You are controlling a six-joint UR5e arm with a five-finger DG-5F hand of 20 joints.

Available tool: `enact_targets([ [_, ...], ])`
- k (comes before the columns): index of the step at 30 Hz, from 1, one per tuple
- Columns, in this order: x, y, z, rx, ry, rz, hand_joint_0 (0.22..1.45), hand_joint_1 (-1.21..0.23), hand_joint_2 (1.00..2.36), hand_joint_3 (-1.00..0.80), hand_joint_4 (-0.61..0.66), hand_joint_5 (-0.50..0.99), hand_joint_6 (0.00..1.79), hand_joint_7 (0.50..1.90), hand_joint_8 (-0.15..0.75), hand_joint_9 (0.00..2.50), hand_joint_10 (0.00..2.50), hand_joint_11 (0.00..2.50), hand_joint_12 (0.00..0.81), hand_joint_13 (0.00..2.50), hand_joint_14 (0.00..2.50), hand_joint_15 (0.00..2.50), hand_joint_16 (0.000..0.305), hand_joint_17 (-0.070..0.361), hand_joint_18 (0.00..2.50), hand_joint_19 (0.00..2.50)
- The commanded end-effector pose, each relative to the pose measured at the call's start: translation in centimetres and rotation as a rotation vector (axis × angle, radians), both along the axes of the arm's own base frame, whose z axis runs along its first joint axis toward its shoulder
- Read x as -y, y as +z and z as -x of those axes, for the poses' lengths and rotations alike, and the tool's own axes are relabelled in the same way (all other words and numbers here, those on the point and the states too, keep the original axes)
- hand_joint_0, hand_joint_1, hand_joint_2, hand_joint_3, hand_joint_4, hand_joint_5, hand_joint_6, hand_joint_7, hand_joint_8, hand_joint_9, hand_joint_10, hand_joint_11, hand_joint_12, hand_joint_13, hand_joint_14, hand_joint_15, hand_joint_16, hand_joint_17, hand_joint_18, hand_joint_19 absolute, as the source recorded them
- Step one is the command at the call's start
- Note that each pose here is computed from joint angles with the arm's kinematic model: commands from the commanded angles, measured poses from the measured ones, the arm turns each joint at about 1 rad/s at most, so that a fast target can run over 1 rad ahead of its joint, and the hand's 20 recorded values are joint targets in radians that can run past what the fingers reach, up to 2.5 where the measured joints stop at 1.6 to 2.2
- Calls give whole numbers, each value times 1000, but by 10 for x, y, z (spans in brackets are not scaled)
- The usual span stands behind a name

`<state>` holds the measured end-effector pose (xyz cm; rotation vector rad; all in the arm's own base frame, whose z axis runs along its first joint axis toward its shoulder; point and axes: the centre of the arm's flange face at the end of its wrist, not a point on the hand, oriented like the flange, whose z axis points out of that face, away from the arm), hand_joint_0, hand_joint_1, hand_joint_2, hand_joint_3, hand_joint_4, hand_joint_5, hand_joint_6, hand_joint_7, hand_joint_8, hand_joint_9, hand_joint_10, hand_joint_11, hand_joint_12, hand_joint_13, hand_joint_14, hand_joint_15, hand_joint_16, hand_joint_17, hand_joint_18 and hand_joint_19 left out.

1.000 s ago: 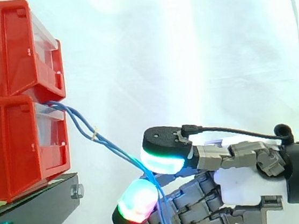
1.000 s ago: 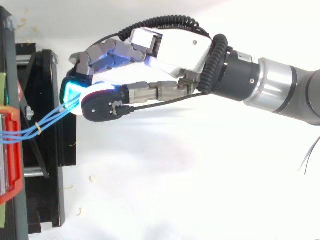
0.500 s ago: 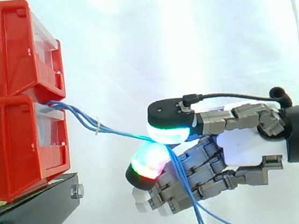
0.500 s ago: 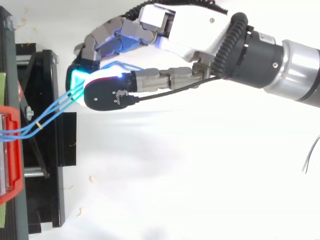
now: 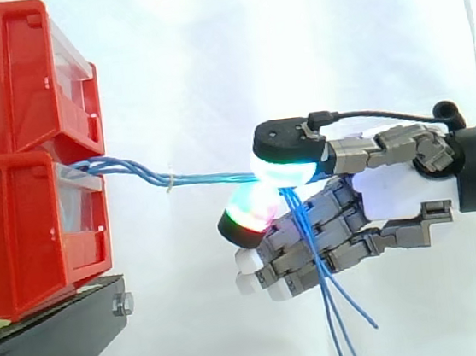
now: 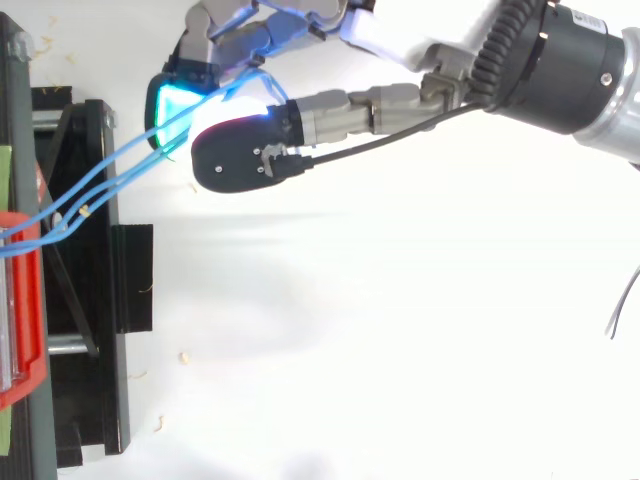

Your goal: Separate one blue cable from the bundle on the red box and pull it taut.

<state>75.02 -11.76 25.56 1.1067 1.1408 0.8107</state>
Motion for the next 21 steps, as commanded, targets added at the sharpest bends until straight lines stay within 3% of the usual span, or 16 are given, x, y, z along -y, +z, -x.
enact_targets([
  [1, 4, 3, 1, 0, -1, -2, 706, -815, 1004, -456, -9, -172, 963, 846, 225, 754, 16, 413, 320, 560, 9, 218, 38, 85, 448, 253],
  [7, 13, 12, -2, 0, 13, -1, 614, -742, 1000, -500, 79, -154, 952, 838, 221, 793, 14, 422, 316, 590, 9, 228, 37, 83, 456, 288],
  [9, 14, 15, -2, -3, 16, 1, 541, -639, 1000, -500, 107, -149, 948, 825, 230, 801, 15, 403, 326, 595, 10, 238, 39, 87, 468, 303],
  [10, 20, 21, -1, -30, 24, 3, 512, -584, 1000, -500, 112, -147, 945, 832, 239, 804, 13, 401, 339, 595, 10, 241, 41, 91, 466, 306],
  [17, 21, 21, 0, -45, 28, 4, 445, -357, 1000, -500, 132, -139, 921, 886, 283, 832, 12, 377, 382, 594, 10, 264, 50, 113, 474, 390],
  [20, 21, 20, 0, -47, 28, 4, 452, -368, 1000, -500, 130, -138, 919, 884, 282, 830, 12, 371, 381, 595, 10, 266, 50, 113, 469, 402],
  [21, 22, 20, 1, -47, 27, 4, 508, -484, 1003, -466, 125, -135, 914, 930, 269, 831, 12, 370, 358, 593, 12, 276, 46, 104, 459, 412],
])
